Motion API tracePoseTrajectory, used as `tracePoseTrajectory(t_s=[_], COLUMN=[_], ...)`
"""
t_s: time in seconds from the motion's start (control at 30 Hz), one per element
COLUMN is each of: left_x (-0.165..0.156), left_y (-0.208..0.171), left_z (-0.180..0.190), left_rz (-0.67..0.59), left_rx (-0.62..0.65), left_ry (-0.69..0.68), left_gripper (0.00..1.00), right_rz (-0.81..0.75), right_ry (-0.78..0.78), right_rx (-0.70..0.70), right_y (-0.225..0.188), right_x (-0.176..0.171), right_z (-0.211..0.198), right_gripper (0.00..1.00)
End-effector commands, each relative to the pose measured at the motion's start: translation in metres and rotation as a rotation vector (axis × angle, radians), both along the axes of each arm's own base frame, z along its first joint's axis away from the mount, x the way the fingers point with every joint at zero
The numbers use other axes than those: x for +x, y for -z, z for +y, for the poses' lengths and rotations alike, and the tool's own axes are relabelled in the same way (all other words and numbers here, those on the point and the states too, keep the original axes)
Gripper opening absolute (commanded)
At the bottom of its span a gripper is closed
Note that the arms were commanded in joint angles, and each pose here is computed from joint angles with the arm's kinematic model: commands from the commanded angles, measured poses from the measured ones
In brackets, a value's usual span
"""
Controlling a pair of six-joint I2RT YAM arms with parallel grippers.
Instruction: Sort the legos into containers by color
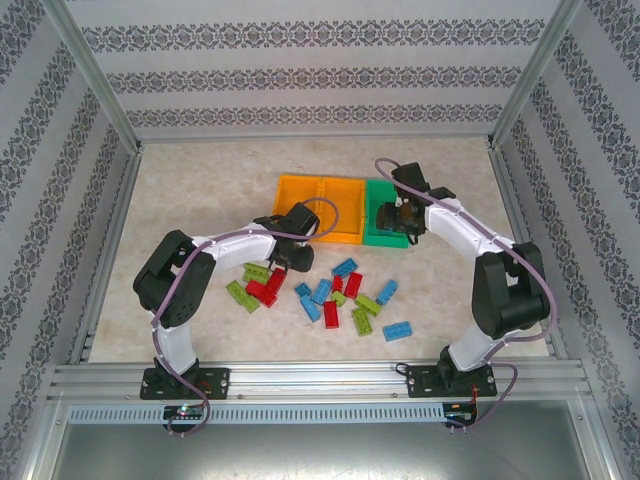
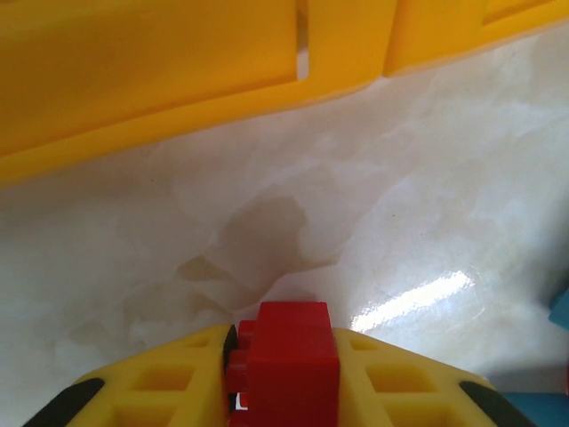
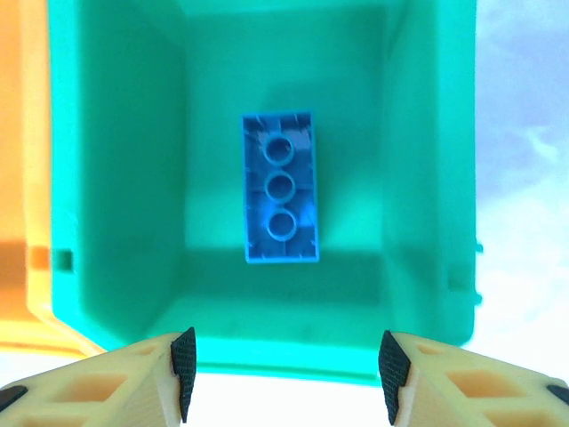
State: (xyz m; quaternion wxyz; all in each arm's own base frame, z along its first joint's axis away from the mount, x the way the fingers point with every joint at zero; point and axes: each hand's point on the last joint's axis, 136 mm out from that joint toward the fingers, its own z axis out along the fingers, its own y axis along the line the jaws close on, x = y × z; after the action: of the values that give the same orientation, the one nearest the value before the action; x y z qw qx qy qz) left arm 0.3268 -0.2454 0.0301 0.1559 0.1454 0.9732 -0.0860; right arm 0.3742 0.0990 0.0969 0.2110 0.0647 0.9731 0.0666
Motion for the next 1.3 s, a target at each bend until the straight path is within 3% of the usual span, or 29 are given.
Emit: tracePoseTrajectory(t_s=[0.0, 0.1, 0.37, 0.53, 0.73, 0.93, 1.27], left_x=[-0.001, 0.005, 0.036, 0.070, 0.105, 0.120, 0.112], left_y=[-0.015, -0.040, -0.096, -0.102, -0.091, -0.075, -0.088], left_z=[-0.001, 0.001, 0.003, 0.014, 0.028, 0.035, 0.032], left_rz=[-0.019, -0.078, -0.210, -0.241, -0.231, -0.205, -0.249], left_rx=[0.016, 0.007, 0.053, 0.099, 0.110, 0.117, 0.019], left_ry=[-0.005, -0.012, 0.011, -0.010, -0.054, -0.092, -0.139], left_gripper=[0.27, 0.26, 0.26, 0.26, 0.29, 0.35, 0.62], right_rz=[-0.030, -0.012, 0.134, 0.204, 0.278, 0.331, 0.415], right_ry=[-0.035, -0.050, 0.127, 0.148, 0.148, 0.147, 0.139], right_rx=[0.007, -0.021, 0.043, 0.134, 0.127, 0.113, 0.098], right_y=[-0.007, -0.006, 0.007, 0.022, 0.042, 0.053, 0.074], right_x=[-0.010, -0.030, -0.090, -0.114, -0.128, -0.139, -0.148], right_z=[-0.001, -0.004, -0.017, 0.001, 0.017, 0.021, 0.025], right_gripper=[0.60, 0.63, 0.65, 0.64, 0.63, 0.58, 0.50])
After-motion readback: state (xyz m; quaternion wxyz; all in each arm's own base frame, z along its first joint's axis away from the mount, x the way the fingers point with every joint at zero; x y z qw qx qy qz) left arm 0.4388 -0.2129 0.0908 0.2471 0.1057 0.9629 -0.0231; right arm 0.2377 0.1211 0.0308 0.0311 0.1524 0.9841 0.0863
